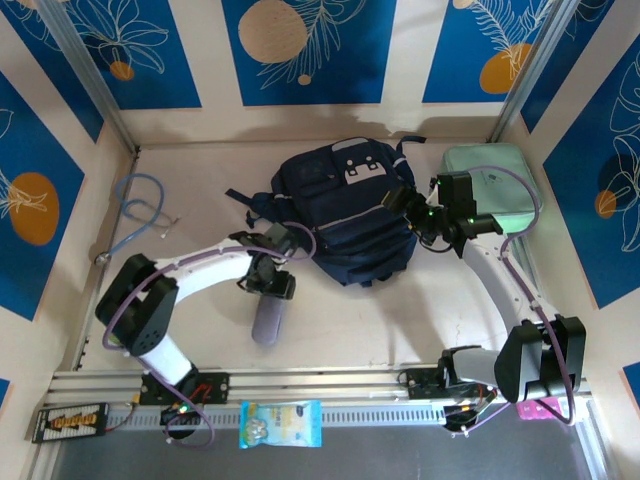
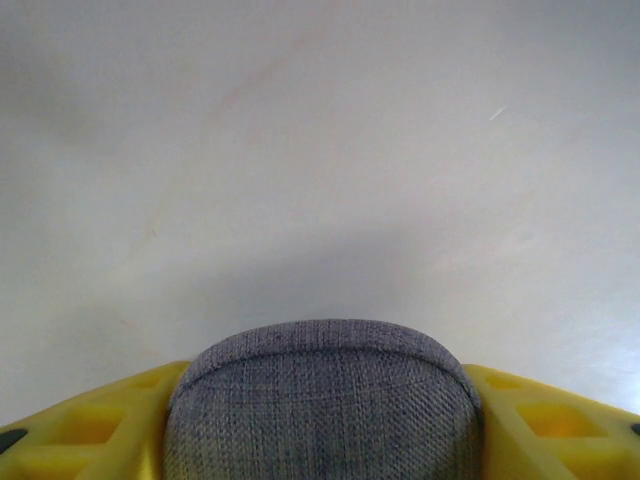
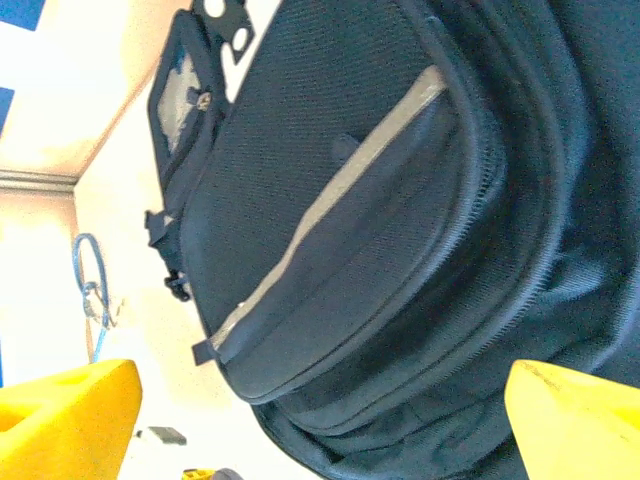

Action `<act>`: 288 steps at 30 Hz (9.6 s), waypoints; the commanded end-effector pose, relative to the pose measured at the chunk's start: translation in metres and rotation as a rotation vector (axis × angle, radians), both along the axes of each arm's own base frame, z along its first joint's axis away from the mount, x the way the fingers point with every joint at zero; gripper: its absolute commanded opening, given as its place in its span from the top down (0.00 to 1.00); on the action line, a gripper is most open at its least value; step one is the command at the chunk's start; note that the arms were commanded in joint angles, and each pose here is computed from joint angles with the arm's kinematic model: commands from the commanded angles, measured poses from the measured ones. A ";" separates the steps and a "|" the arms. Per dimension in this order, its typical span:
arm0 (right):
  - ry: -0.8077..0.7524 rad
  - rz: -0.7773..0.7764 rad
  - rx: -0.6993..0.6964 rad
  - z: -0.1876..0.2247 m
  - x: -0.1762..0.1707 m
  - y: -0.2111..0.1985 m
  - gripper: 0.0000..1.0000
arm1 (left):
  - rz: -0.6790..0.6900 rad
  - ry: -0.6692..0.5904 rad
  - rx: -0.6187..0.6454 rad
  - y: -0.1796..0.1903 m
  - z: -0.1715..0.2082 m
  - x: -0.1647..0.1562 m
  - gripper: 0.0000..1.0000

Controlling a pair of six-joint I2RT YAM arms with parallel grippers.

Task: Pack the student bag
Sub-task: Pick up the glasses case from the bottom-center of the table, then pass the glasses case, then open the student bag at the center of the table, then place the glasses case in the student bag, then close the student bag at the center of the table, then rotate the student bag at the center of the table.

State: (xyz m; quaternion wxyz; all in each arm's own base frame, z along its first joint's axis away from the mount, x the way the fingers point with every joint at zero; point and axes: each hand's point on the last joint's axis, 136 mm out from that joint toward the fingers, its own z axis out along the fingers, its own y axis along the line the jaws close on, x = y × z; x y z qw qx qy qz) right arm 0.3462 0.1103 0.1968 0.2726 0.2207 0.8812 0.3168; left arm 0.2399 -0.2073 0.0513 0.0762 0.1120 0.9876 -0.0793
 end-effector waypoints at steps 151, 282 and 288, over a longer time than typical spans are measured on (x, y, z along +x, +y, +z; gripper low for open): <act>0.083 -0.170 0.370 -0.011 0.036 0.043 0.48 | -0.497 -0.679 -0.520 -0.214 0.245 0.151 0.91; 0.111 0.256 -0.241 -0.081 0.048 0.049 0.60 | 0.287 -0.049 -1.009 -0.089 0.111 0.142 1.00; 0.007 0.217 -0.283 -0.030 0.030 0.043 0.48 | 0.327 -0.071 -1.087 -0.094 0.131 0.157 1.00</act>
